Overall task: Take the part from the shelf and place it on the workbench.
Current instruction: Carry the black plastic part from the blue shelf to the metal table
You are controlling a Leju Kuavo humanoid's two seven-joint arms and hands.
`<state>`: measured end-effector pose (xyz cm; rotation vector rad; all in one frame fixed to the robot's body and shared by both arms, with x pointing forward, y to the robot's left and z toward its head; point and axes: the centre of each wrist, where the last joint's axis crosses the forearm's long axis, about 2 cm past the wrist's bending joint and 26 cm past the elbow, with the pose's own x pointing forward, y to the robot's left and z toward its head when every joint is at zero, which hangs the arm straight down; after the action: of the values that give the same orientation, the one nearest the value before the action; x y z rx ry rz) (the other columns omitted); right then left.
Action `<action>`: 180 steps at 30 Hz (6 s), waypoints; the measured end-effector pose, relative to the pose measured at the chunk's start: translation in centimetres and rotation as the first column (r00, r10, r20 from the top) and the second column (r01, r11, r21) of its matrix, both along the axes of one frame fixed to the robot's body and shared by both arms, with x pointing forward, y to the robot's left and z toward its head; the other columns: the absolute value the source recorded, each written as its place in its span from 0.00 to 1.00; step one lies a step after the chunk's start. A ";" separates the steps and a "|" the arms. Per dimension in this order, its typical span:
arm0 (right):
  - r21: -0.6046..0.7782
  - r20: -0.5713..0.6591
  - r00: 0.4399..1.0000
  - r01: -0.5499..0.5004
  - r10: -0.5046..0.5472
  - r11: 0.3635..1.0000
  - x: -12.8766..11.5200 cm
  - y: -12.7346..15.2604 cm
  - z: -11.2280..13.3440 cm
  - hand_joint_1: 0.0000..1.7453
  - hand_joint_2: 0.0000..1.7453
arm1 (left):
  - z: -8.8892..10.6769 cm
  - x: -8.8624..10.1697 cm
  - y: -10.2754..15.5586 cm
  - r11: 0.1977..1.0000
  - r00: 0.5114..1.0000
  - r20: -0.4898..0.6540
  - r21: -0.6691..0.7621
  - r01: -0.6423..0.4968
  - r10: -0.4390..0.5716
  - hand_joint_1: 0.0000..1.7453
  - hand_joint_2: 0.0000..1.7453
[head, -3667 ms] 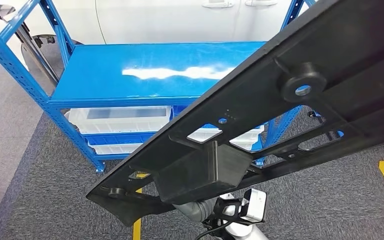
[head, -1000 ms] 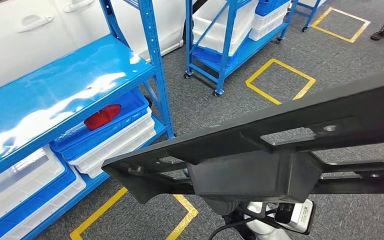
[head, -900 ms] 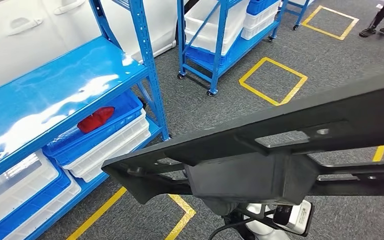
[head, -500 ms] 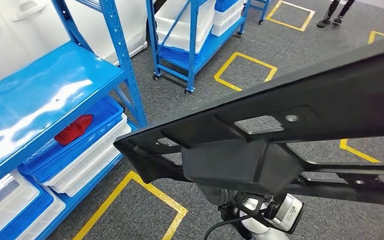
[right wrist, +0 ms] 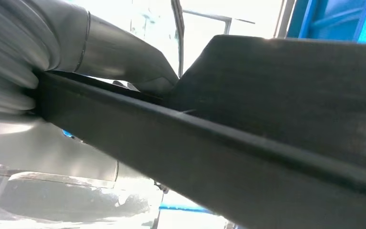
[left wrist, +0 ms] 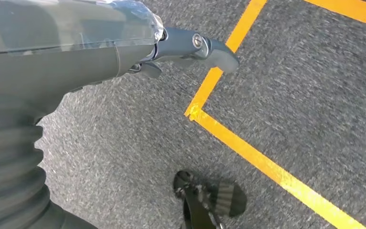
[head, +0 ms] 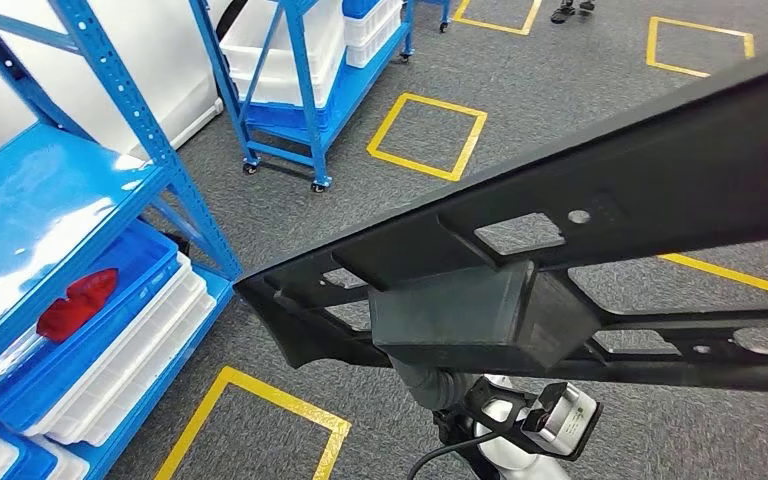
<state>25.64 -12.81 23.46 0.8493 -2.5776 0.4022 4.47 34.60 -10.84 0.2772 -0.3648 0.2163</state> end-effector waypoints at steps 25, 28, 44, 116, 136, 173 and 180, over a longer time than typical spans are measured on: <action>-0.071 -0.037 0.999 -0.034 0.031 0.997 0.9 0.3 -0.4 1.00 1.00 | 0.0 0.4 -1.1 1.000 1.000 -0.009 -0.025 0.013 -0.013 0.00 1.00; -0.077 -0.045 0.999 -0.031 0.028 0.997 1.2 0.5 -0.5 1.00 1.00 | 0.0 0.6 -1.2 0.999 1.000 -0.004 -0.030 0.012 -0.012 0.00 1.00; -0.097 -0.044 0.998 0.048 -0.053 0.994 2.5 1.4 -0.3 1.00 1.00 | -0.1 0.6 -1.7 0.999 1.000 0.021 -0.049 0.016 -0.015 0.00 1.00; -0.045 -0.035 0.977 0.210 -0.211 0.977 1.4 -1.8 -1.9 1.00 1.00 | -0.2 -0.1 -2.9 0.996 0.997 -0.045 -0.062 -0.061 0.058 0.00 1.00; -0.061 -0.061 0.968 0.240 -0.243 0.969 1.5 -3.6 -2.8 1.00 1.00 | -0.3 -0.2 -3.5 0.997 1.000 0.001 -0.078 -0.025 0.025 0.00 1.00; -0.057 -0.067 0.967 0.243 -0.247 0.968 2.4 -4.4 -2.6 1.00 1.00 | -0.3 -0.1 -3.8 0.988 0.999 0.051 -0.155 0.020 -0.012 0.00 1.00; -0.036 -0.108 0.972 0.207 -0.210 0.978 2.6 -4.6 -2.9 1.00 1.00 | -0.2 0.5 -3.7 0.985 0.997 0.072 -0.168 0.026 -0.014 0.00 1.00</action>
<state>28.24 -17.46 20.53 0.5679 -2.5199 0.3136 5.02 30.88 -11.04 0.0988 -0.4161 0.2365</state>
